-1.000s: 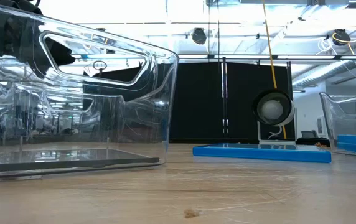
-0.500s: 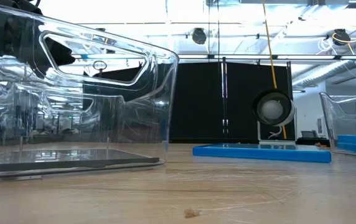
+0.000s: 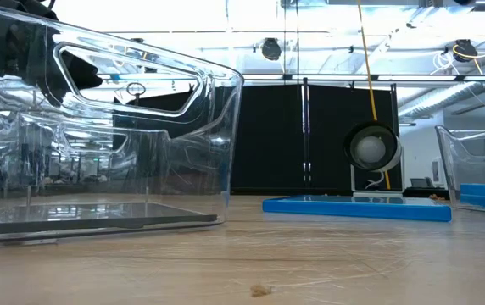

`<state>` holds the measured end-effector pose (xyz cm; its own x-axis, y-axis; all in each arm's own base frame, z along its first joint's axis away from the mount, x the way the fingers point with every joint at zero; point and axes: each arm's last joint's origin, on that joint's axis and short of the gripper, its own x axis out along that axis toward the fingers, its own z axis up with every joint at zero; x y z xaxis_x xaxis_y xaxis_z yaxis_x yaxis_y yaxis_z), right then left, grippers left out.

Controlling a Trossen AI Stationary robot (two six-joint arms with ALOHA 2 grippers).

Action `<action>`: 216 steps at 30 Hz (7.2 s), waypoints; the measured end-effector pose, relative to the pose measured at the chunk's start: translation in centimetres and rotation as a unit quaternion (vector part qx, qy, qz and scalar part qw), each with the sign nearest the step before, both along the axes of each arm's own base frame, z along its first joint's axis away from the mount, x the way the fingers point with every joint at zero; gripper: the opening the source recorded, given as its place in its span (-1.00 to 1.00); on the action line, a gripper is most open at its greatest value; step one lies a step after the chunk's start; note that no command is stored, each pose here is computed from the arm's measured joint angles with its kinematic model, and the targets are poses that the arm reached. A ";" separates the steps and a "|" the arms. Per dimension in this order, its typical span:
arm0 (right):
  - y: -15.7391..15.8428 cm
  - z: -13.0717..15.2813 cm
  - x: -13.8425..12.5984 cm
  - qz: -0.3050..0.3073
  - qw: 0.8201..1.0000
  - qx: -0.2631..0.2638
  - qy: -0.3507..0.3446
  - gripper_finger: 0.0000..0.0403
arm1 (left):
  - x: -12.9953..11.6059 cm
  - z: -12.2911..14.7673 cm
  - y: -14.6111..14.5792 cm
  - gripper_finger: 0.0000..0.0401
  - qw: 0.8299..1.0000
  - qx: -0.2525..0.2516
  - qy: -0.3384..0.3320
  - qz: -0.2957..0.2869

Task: Pick & place jewel cases by type
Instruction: Put the blue disc case into the right transparent bin

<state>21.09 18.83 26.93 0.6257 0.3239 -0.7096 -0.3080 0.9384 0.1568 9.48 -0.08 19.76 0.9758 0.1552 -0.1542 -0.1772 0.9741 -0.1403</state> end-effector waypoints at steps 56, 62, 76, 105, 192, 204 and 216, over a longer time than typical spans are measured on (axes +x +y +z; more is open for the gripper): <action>-16.7 0.8 -5.2 -0.241 0.868 -0.208 -0.381 -0.69 | 0.0 0.0 0.0 -0.28 1.000 0.000 0.000 0.000; -20.2 -0.7 1.5 -0.167 0.933 -0.205 -0.244 -0.96 | 0.0 0.0 0.0 -0.28 1.000 0.000 0.000 0.000; -22.6 -8.3 9.4 -0.045 0.988 -0.061 0.132 -1.00 | 0.0 0.0 0.0 -0.28 1.000 0.000 0.000 0.000; -22.5 -13.0 9.7 -0.048 0.962 -0.119 0.241 -1.00 | 0.1 0.6 0.0 -0.28 1.000 -0.003 -0.031 0.001; -30.3 -11.8 11.3 -0.199 0.956 -0.198 0.083 -1.00 | 0.1 1.1 0.0 -0.28 0.998 -0.004 -0.056 -0.004; -31.6 -11.4 13.2 -0.210 0.962 -0.170 -0.039 -1.00 | 0.1 1.1 0.0 -0.28 0.998 -0.007 -0.056 -0.003; -32.8 -16.6 13.5 -0.190 0.975 -0.109 0.028 -1.00 | 0.1 1.1 0.0 -0.28 0.998 -0.006 -0.056 -0.003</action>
